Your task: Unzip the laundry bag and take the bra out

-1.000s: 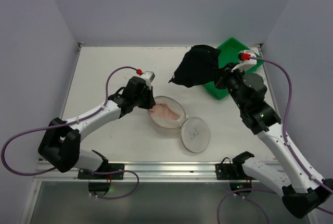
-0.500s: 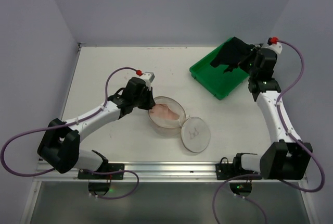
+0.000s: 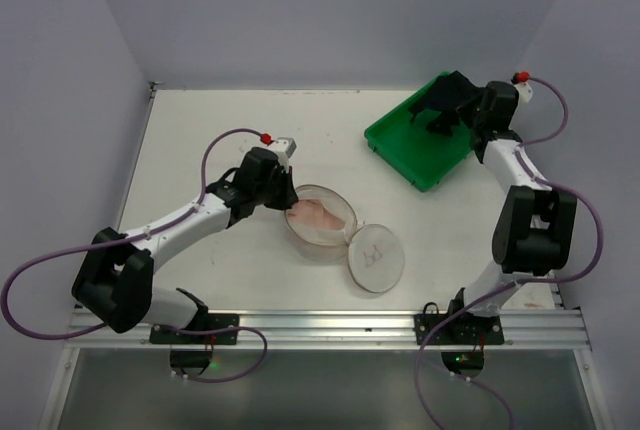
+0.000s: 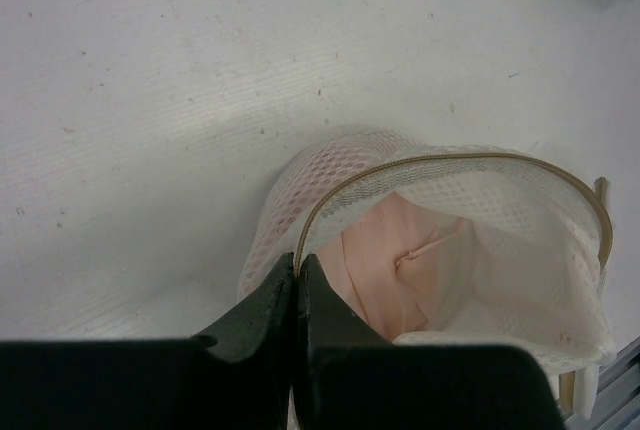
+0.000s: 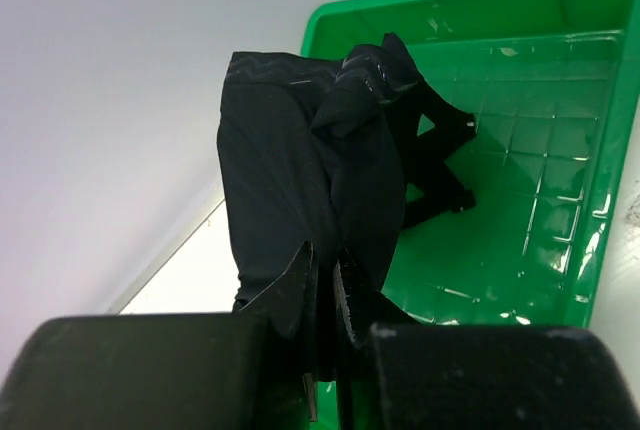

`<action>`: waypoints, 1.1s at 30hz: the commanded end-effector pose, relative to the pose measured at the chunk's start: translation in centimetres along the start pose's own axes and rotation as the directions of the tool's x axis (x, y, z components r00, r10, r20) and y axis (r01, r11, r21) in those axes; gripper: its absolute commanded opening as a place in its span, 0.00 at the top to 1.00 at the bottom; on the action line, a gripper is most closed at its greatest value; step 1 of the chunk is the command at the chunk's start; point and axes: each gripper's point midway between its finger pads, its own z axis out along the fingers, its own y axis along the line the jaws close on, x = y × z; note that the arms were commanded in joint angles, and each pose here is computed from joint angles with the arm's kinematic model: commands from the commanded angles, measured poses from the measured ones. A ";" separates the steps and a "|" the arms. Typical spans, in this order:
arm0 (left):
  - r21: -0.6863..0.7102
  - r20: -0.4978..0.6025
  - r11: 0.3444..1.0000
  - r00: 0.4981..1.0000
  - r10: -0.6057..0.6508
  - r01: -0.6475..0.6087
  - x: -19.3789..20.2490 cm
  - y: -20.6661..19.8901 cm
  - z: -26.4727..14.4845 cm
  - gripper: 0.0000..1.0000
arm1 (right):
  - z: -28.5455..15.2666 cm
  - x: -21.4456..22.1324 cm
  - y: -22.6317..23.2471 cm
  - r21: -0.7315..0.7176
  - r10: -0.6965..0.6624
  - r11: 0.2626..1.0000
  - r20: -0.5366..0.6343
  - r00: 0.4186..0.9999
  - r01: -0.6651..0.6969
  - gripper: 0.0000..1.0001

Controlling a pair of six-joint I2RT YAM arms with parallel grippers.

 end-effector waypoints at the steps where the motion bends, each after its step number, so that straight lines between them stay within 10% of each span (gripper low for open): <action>1: 0.022 0.034 1.000 0.999 -0.006 0.005 -1.0 -0.3 -0.4 0.95 | 1.6 -4.3 3.4 -0.121 0.086 0.990 0.125 0.988 -0.071 1.00; 19: 0.041 0.007 0.999 1.000 -0.017 0.017 -0.7 -0.3 0.6 0.97 | 9.5 1.4 -4.9 0.049 0.177 0.984 -0.156 0.972 -0.172 1.00; 24: 0.035 0.008 0.999 1.000 -0.019 0.018 -0.7 -0.2 0.6 0.97 | 9.7 1.7 -5.8 0.085 0.207 0.977 -0.182 0.961 -0.194 0.88; 33: 0.035 0.013 0.999 1.000 -0.020 0.020 -0.8 -0.1 0.5 0.97 | 7.1 0.3 -6.2 0.154 0.164 0.978 -0.163 0.973 -0.139 0.39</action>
